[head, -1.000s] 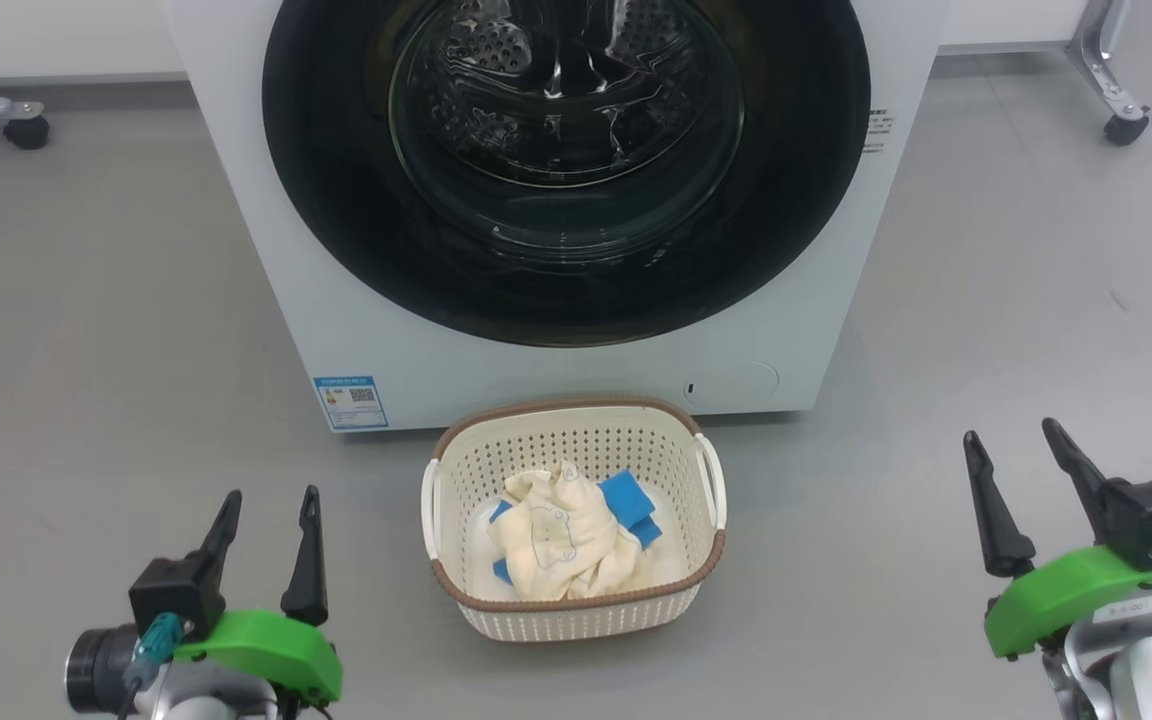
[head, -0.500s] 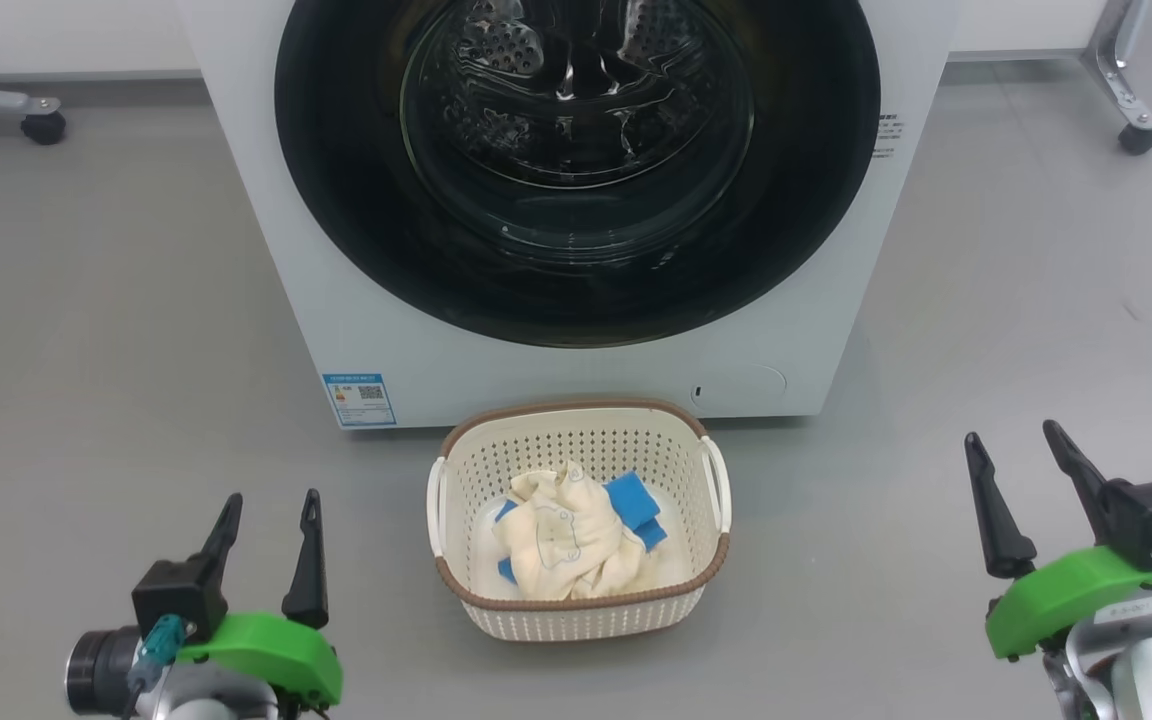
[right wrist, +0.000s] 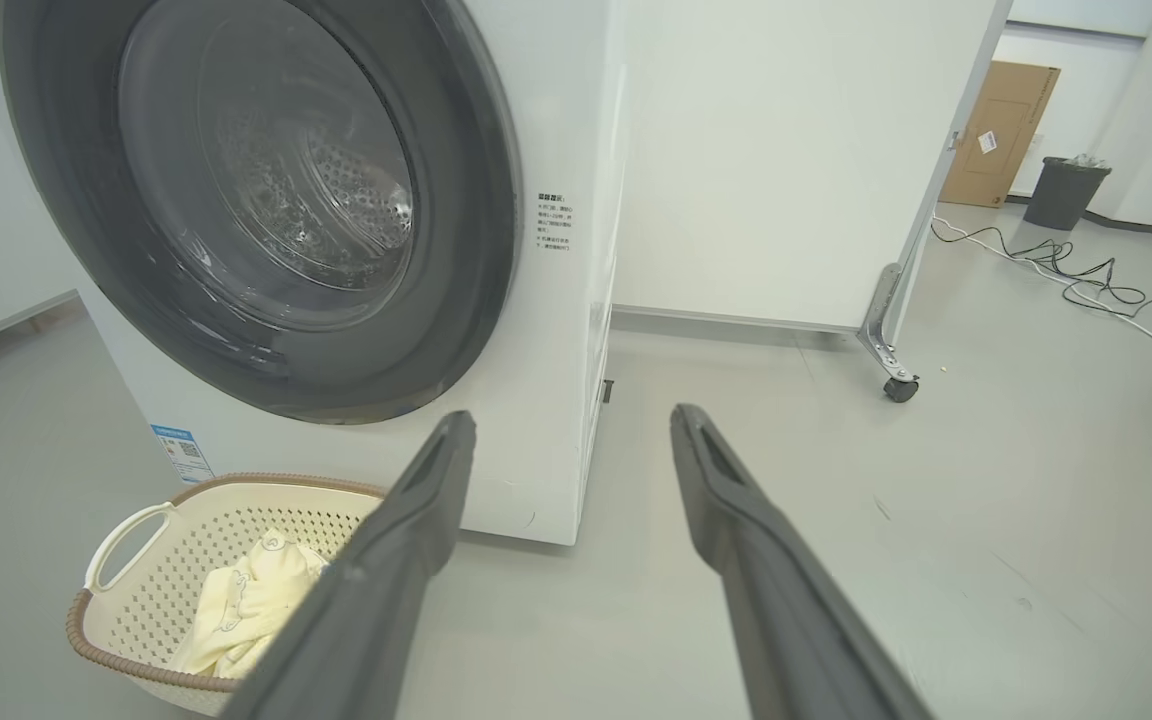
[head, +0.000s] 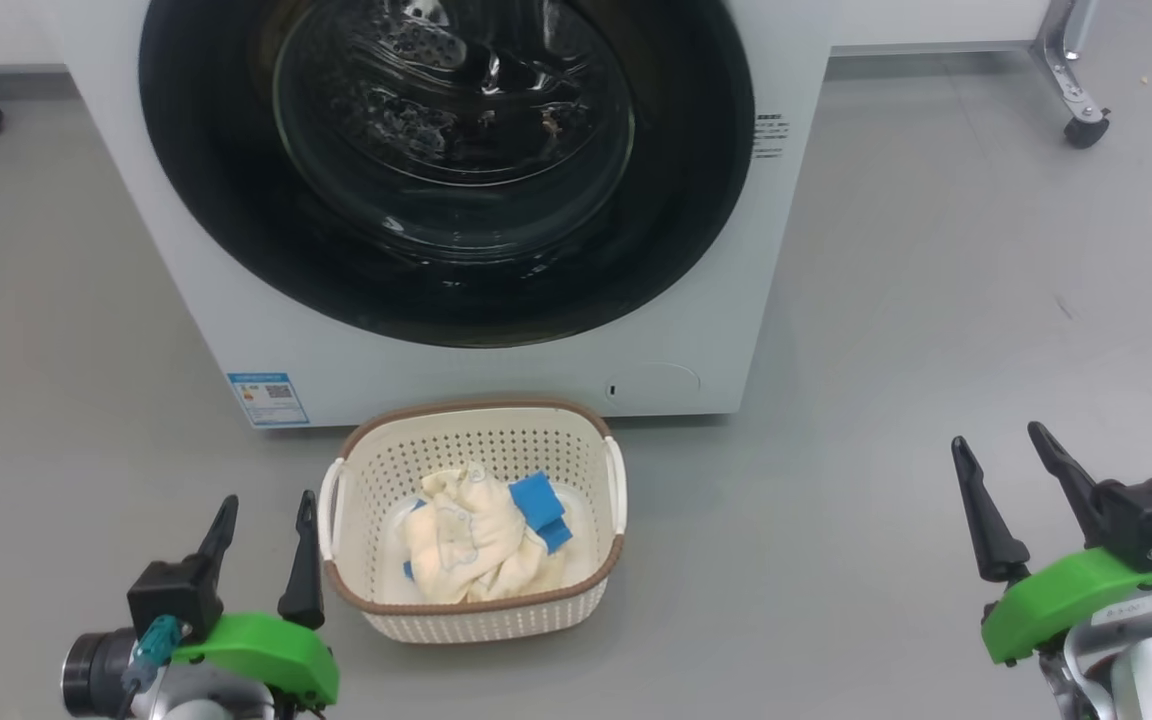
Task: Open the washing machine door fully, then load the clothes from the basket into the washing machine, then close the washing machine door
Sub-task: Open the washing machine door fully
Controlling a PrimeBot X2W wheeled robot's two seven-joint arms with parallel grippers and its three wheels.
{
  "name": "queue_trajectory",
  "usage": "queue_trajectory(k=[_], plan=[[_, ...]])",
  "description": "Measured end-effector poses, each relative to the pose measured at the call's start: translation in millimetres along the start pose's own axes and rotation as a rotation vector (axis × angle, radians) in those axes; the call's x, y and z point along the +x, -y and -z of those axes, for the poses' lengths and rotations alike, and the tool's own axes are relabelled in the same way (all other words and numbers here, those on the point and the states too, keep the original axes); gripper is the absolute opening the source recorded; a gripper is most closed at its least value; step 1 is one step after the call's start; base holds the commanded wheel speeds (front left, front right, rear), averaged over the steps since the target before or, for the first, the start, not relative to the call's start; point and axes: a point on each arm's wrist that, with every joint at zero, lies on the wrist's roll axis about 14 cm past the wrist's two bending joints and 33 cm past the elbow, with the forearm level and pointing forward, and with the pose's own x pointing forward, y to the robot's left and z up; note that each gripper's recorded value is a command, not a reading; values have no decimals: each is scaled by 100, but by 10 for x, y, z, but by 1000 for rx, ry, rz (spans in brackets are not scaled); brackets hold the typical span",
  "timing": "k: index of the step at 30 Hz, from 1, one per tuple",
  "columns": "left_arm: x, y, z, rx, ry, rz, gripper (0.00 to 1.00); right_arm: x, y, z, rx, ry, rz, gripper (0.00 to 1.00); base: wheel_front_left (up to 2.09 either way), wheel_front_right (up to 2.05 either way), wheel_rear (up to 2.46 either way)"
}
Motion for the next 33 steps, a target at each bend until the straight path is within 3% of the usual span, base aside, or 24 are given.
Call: queue_trajectory(k=[15, 33], plan=[[18, 57, -36, -17, 17, 23, 100, -5, 65, 10, -1, -4, 18, 100, 97, 97, -195], [28, 72, -28, 12, 17, 27, 100, -19, 90, 18, 1, -6, 27, 100, 7, 7, -14]])
